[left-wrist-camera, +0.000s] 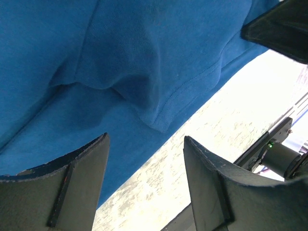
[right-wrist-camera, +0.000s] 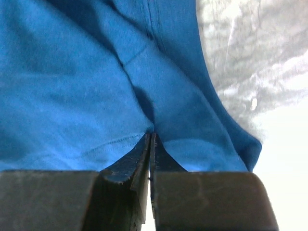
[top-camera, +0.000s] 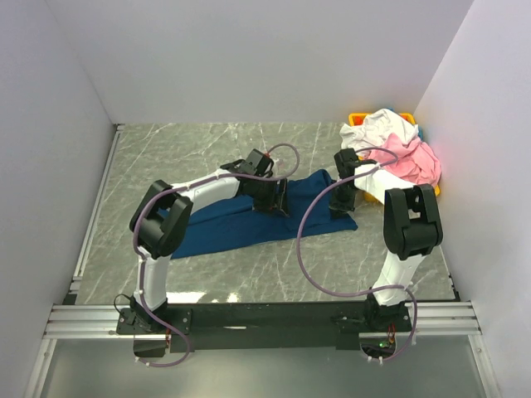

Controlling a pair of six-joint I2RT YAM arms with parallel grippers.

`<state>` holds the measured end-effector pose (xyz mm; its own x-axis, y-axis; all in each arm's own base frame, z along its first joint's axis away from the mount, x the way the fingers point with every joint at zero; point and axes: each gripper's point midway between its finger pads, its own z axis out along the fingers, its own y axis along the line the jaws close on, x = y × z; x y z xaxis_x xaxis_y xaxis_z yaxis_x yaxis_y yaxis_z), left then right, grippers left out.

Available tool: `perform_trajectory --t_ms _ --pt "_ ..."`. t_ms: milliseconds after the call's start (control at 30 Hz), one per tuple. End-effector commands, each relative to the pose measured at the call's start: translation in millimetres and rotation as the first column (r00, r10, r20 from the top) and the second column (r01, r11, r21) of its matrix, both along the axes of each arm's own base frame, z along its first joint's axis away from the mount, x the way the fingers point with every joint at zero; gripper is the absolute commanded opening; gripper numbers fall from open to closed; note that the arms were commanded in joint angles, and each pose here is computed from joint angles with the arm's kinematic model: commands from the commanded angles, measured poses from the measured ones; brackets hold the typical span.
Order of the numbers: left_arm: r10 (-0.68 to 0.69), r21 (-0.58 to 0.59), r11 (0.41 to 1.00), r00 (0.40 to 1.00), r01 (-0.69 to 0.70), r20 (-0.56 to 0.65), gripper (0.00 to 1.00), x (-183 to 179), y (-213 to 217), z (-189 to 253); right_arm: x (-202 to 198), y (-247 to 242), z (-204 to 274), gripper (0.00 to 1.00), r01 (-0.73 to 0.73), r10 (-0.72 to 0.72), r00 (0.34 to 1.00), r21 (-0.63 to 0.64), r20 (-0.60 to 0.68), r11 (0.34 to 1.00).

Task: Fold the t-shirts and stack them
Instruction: Fold the tshirt

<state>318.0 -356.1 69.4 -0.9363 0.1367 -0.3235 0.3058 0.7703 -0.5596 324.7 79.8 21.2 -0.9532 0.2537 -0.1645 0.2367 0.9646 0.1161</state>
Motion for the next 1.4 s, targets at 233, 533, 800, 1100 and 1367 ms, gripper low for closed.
perform_trajectory --t_ms 233,533,800,1100,1367 --pt "-0.051 -0.028 0.998 0.998 0.05 -0.049 0.66 -18 -20 -2 -20 -4 38 0.02 0.008 -0.008 1.0 0.014 0.018 1.0" --pt "-0.08 -0.032 0.996 0.994 0.078 -0.079 0.58 -29 -31 -8 -26 -1 39 0.02 0.016 -0.017 1.0 0.034 0.01 0.999" --pt "-0.08 -0.045 0.996 0.991 0.076 -0.103 0.52 -33 -36 -14 -28 -1 41 0.01 0.016 -0.016 1.0 0.037 0.011 0.999" --pt "-0.061 -0.065 0.996 0.991 0.054 -0.115 0.41 -26 -46 -13 -30 1 40 0.01 0.014 -0.014 1.0 0.045 0.007 0.999" --pt "-0.053 -0.045 0.998 0.988 0.047 -0.142 0.35 -26 -46 -22 -31 3 39 0.01 0.013 -0.013 1.0 0.057 0.003 0.998"
